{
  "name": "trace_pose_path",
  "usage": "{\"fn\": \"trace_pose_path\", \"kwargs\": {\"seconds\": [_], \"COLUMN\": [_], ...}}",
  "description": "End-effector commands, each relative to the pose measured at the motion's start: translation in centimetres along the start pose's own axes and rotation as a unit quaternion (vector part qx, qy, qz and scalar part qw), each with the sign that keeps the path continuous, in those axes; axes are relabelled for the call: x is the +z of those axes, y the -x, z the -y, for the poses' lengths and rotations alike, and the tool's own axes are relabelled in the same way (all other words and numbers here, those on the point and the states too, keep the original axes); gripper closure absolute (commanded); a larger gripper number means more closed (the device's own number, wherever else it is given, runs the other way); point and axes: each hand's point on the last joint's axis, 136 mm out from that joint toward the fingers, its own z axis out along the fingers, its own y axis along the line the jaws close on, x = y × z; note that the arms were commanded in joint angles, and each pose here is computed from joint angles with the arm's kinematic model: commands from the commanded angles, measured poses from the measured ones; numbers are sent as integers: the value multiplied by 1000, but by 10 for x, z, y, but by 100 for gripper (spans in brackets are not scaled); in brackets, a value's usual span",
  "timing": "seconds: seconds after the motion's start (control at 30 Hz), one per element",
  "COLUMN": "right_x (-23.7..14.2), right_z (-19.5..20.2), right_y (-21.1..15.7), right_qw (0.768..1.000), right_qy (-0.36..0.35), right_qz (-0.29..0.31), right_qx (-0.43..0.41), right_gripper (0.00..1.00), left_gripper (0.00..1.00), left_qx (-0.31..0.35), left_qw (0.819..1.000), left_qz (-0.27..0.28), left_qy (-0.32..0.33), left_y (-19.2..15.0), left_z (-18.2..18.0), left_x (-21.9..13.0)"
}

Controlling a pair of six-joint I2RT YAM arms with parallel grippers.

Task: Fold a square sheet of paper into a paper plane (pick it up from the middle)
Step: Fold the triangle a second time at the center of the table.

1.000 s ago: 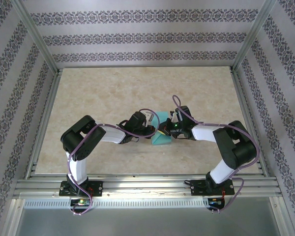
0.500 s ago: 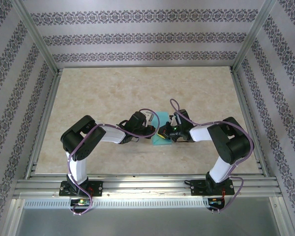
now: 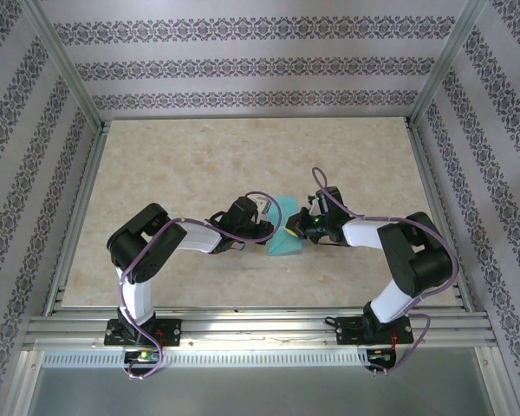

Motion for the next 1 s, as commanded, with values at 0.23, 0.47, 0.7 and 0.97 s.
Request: {"fn": "trace_pose_path", "kwargs": {"seconds": [0.23, 0.47, 0.7, 0.97], "right_x": [7, -11, -4, -3], "right_z": [50, 5, 15, 66], "right_y": [-12, 8, 18, 16], "right_qw": [996, 999, 999, 991], "right_qy": [-84, -31, -47, -120], "right_qz": [-14, 6, 1, 17], "right_qx": [36, 8, 20, 59], "right_gripper": [100, 100, 100, 100], "left_gripper": [100, 100, 100, 100], "left_qx": [-14, -14, -14, -13], "left_qw": [999, 999, 999, 999], "left_qz": [-27, -26, -26, -26], "left_qy": [22, 22, 21, 22], "left_y": [-18, -17, -16, -17], "left_z": [-17, -16, -16, -16], "left_x": [0, 0, 0, -1]}}
